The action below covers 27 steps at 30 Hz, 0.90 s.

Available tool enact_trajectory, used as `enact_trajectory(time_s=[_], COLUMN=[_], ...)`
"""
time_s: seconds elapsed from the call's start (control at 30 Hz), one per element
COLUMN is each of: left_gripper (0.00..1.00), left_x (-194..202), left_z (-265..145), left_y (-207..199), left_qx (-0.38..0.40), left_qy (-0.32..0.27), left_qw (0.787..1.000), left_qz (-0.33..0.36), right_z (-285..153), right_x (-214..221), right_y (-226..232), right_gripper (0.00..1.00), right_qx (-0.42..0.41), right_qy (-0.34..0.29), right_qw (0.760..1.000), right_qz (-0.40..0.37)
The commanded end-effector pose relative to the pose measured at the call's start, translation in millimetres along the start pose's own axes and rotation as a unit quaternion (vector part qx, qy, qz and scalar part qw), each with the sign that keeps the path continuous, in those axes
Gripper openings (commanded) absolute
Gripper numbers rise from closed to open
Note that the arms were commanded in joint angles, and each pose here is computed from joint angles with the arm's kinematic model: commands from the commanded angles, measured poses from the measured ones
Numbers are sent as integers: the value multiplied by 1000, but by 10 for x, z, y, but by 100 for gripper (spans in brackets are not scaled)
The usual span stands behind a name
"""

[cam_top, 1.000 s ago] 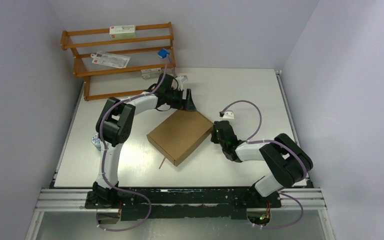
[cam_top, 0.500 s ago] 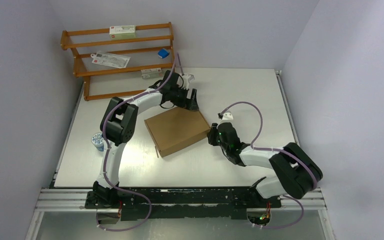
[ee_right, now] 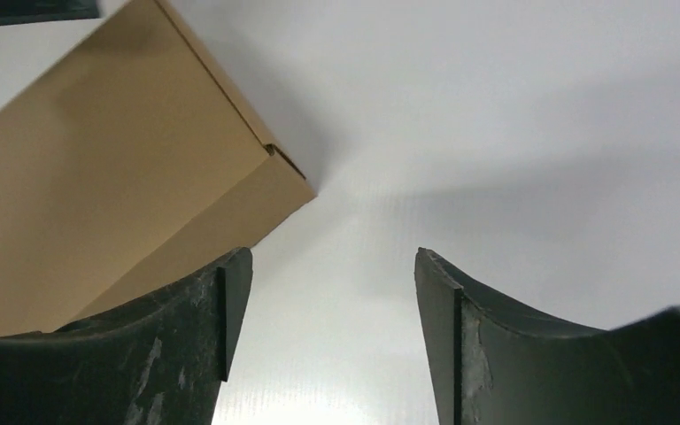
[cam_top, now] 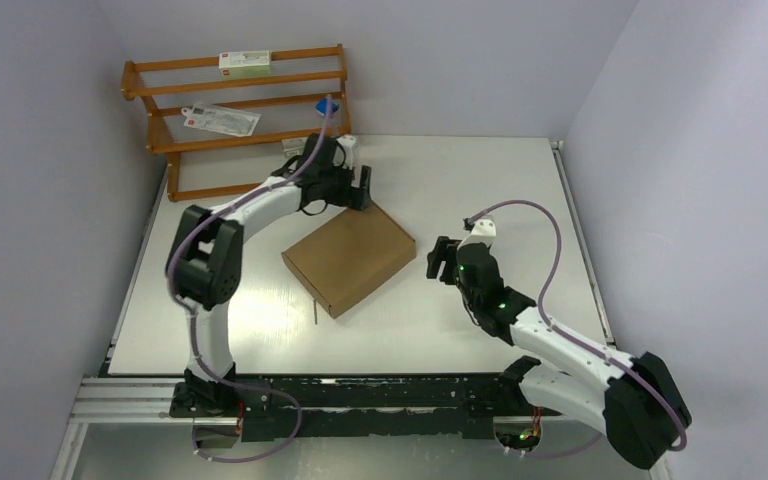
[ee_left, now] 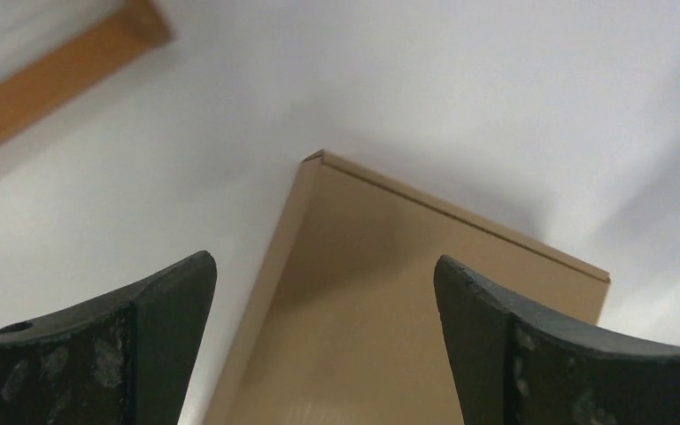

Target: Fold the paper box

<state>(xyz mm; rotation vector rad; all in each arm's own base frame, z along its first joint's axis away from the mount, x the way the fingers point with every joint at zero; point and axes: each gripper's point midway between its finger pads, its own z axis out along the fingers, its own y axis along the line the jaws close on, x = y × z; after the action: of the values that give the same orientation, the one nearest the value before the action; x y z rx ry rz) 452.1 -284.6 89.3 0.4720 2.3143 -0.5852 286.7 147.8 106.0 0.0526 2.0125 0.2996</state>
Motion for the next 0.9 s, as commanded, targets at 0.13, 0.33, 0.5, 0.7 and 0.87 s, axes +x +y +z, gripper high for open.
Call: enact_trajectory(time_s=[0.13,0.33,0.5,0.7,0.87], left_gripper=[98,99,99,99,99], left_x=[-520,-213,-8,85,191], left_z=[-1184,-1832,-2319,-2821,-3366], left_y=[482,717,762,484,275], left_qx=[-151,-198,-229,-190,-178], left_qy=[-143,-199,-231,-259,-273], left_qw=[975,944,922,930,942], left_qz=[-75,-175,-208,-179,-84], right_z=[-281,-434,-614,-981,-1234], right_x=[-540,-747,-963,-1253,-1408], right_y=[-241,-350,-355,-286,-341], right_gripper=[88,100,100,100,100], right_qx=[66,92,86,38,32], right_qy=[-67,-100,-133,-177,-203], right_qw=[995,991,987,983,979], right_qz=[-26,-12,5,13,19])
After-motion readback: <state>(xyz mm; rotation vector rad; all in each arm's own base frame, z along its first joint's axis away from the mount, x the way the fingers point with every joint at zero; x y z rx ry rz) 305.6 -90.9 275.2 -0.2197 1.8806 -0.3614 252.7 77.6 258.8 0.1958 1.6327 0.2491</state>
